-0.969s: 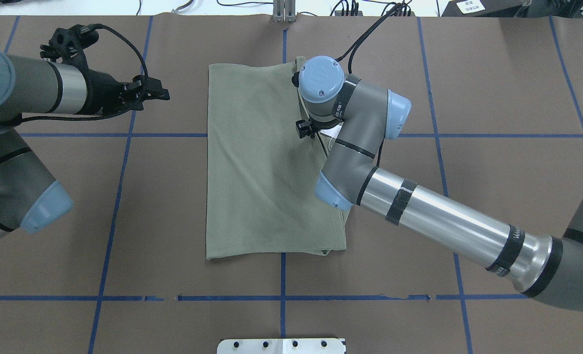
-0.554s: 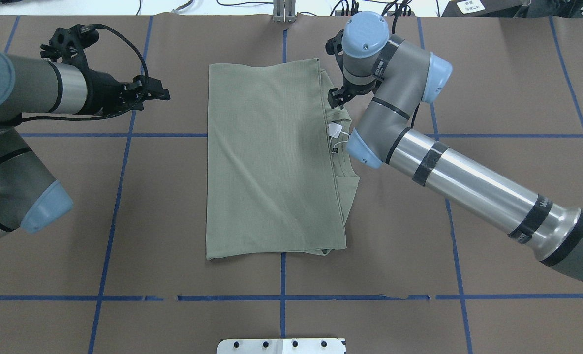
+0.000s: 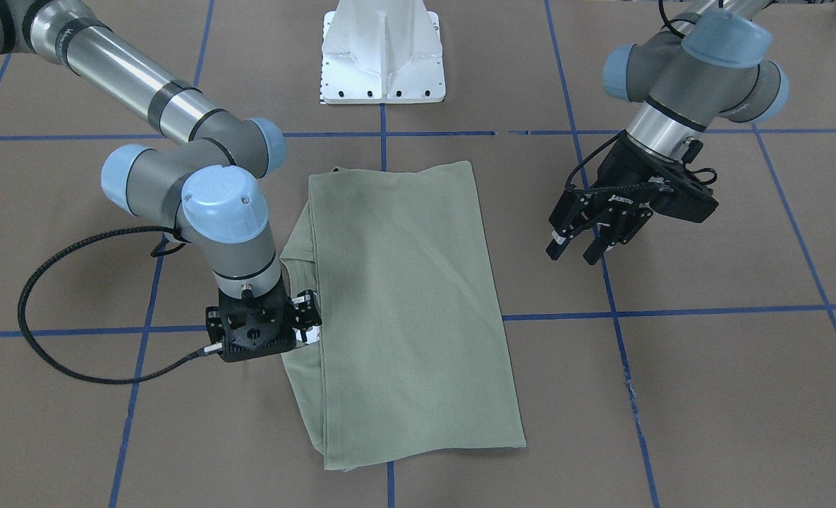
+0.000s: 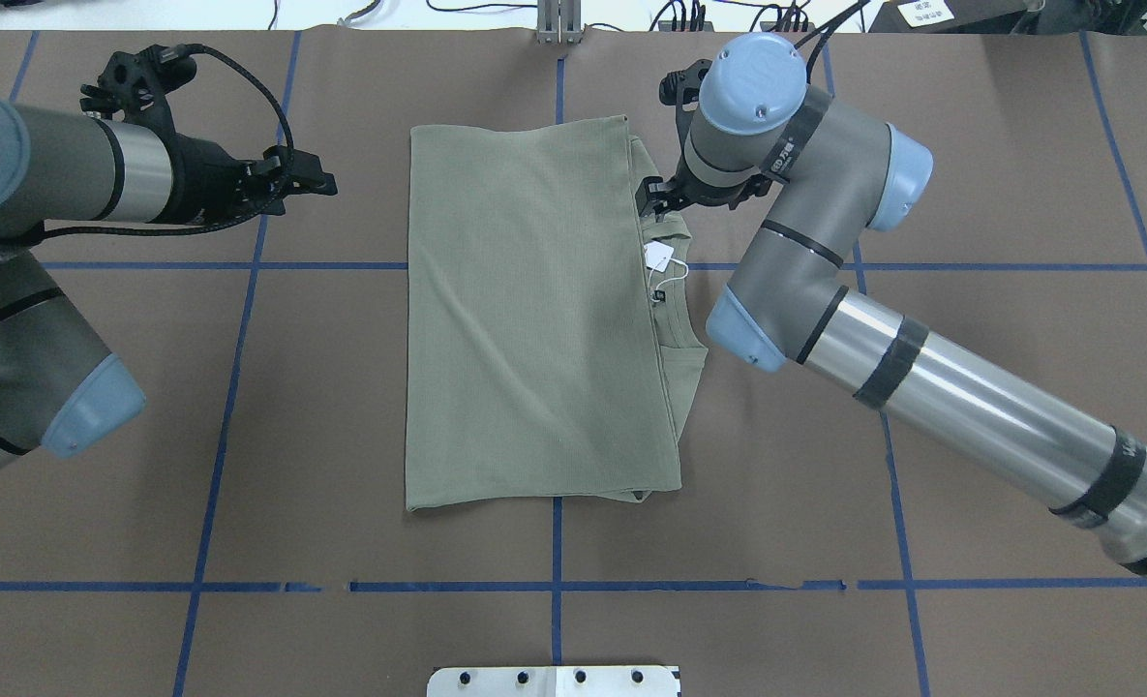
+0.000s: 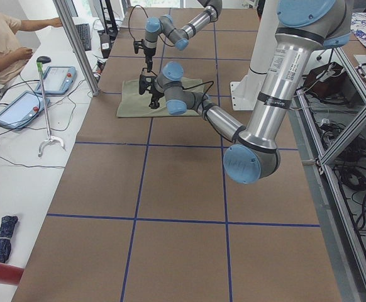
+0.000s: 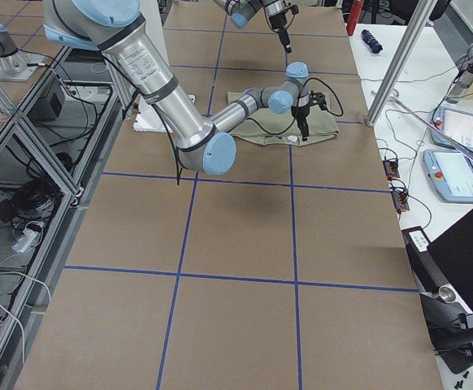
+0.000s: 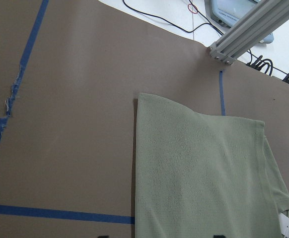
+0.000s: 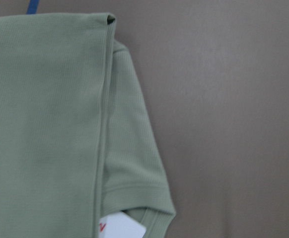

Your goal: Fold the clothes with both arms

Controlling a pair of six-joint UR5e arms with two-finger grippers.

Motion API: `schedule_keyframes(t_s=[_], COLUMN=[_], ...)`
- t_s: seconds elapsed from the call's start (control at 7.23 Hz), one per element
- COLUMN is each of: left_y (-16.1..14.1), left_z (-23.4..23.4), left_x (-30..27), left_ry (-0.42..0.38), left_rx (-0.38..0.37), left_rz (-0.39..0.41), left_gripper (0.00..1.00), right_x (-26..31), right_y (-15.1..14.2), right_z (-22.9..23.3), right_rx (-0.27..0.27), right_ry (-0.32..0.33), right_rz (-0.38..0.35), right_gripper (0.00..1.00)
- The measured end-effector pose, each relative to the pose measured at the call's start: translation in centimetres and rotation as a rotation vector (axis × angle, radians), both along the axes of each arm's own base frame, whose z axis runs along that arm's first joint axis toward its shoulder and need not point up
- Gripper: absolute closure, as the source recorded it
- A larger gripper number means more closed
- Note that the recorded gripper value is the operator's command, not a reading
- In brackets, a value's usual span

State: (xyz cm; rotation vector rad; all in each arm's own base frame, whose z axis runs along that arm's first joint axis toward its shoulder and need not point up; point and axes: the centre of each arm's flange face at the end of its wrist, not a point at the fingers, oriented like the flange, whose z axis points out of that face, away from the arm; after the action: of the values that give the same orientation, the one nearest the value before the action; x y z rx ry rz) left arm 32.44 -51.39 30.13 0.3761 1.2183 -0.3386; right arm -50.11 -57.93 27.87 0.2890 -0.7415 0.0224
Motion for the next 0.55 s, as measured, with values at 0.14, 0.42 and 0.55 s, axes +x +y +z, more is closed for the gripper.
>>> schedule_keyframes(t_s=[0.14,0.42,0.55], left_y=[0.0,0.0,0.0], left_z=[0.0,0.2,0.2], left_x=[0.0,0.0,0.0], left_ry=[0.0,-0.001,-0.001], left_rx=[-0.001,-0.004,-0.004], left_rz=[0.0,-0.001,-0.001], left_gripper=[0.24,0.24,0.24], right_x=[-1.5,-3.0,-3.3], right_y=[4.5,12.2,16.1], right_z=[-0.7,-1.4,-1.1], right_rx=[-0.043,-0.164,-0.22], right_ry=[-0.052,-0.162,-0.208], right_rz=[0.095,0.263,0.328], right_gripper=[0.0,0.0,0.0])
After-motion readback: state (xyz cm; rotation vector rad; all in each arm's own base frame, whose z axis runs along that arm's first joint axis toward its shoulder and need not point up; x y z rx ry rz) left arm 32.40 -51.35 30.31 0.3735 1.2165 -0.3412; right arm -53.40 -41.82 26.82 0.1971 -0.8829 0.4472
